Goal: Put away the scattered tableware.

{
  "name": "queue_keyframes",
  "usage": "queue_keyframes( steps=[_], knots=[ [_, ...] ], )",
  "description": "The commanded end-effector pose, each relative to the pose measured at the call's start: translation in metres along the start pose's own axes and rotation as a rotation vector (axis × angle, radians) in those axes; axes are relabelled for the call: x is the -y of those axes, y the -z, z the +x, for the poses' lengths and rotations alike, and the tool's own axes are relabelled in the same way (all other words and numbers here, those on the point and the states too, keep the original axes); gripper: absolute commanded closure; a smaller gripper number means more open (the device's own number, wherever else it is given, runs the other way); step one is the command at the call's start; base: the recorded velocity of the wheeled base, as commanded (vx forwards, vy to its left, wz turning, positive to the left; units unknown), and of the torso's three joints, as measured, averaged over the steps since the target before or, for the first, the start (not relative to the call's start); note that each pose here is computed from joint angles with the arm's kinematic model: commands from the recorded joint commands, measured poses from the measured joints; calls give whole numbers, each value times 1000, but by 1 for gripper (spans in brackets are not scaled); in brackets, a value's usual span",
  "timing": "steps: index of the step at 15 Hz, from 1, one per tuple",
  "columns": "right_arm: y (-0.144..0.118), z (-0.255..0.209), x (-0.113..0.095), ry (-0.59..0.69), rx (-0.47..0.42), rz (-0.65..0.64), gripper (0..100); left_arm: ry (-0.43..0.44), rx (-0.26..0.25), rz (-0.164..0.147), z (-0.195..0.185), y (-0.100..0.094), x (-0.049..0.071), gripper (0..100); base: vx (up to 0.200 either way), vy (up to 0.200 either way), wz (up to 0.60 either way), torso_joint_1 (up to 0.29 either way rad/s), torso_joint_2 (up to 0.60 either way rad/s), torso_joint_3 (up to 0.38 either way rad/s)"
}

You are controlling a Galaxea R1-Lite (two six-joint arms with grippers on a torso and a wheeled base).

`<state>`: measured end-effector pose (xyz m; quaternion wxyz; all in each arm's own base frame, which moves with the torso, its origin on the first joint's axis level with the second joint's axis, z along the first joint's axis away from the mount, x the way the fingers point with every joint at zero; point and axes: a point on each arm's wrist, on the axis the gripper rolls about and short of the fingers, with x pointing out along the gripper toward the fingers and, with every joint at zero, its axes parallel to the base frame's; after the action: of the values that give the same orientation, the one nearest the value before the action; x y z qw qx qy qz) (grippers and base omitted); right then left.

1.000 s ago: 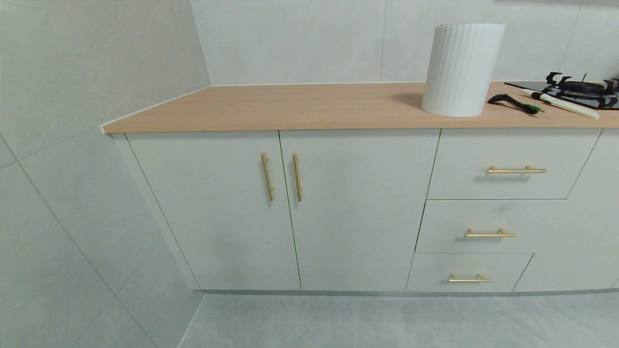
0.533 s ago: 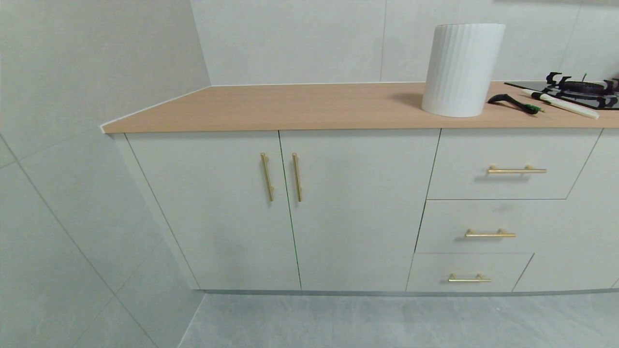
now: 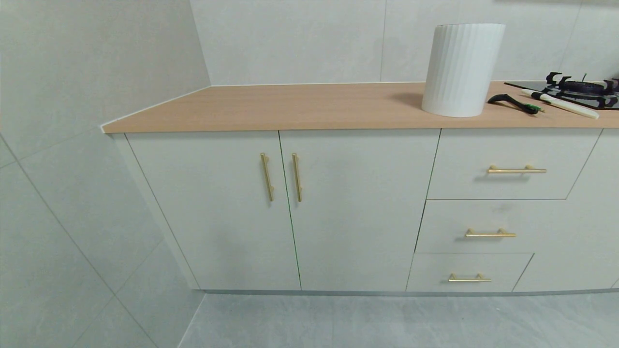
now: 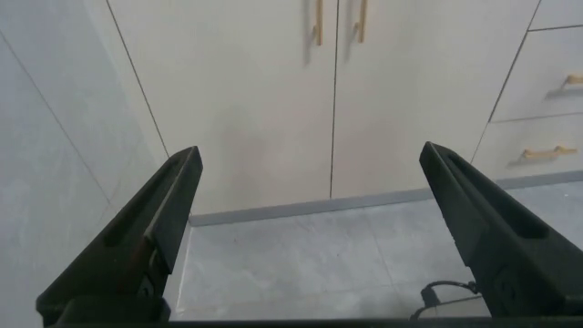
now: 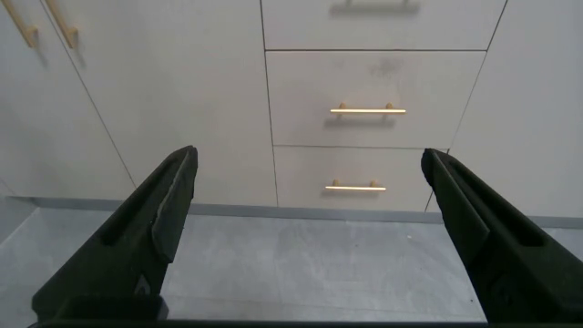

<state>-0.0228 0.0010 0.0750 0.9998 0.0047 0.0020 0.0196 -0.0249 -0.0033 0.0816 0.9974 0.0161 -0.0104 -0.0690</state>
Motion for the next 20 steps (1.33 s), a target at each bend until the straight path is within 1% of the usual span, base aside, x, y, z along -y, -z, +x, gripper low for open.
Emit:
queue_keyframes(
  steps=[1, 2, 3, 4, 6, 8, 12, 15, 20],
  knots=[
    [0, 0, 0, -1, -2, 0, 0, -14, 1, 2, 0, 0, 0, 0, 0, 0, 0, 0, 0, 0],
    [0, 0, 0, -1, -2, 0, 0, -111, 0, 22, 1, 3, -3, 0, 0, 0, 0, 0, 0, 0],
    [0, 0, 0, -1, -2, 0, 0, -169, -16, 19, 1, 5, -4, 0, 0, 0, 0, 0, 0, 0],
    [0, 0, 0, -1, -2, 1, 0, -133, -28, 24, 2, 6, -3, 0, 0, 0, 0, 0, 0, 0],
    [0, 0, 0, -1, -2, 0, 0, -109, -29, 45, 2, 7, -3, 0, 0, 0, 0, 0, 0, 0],
    [0, 0, 0, -1, -2, 0, 0, -109, -31, 44, 2, 7, -3, 0, 0, 0, 0, 0, 0, 0],
    [0, 0, 0, -1, -2, 0, 0, -111, -31, 47, 2, 7, -3, 0, 0, -200, 0, 0, 2, 4],
    [0, 0, 0, -1, -2, 1, 0, -111, -29, 41, 2, 7, -3, 0, 0, -200, 0, 2, 2, 1],
    [0, 0, 0, -1, -2, 1, 0, -110, -27, 41, 2, 7, -3, 0, 0, -200, 0, 1, 1, 3]
  ],
)
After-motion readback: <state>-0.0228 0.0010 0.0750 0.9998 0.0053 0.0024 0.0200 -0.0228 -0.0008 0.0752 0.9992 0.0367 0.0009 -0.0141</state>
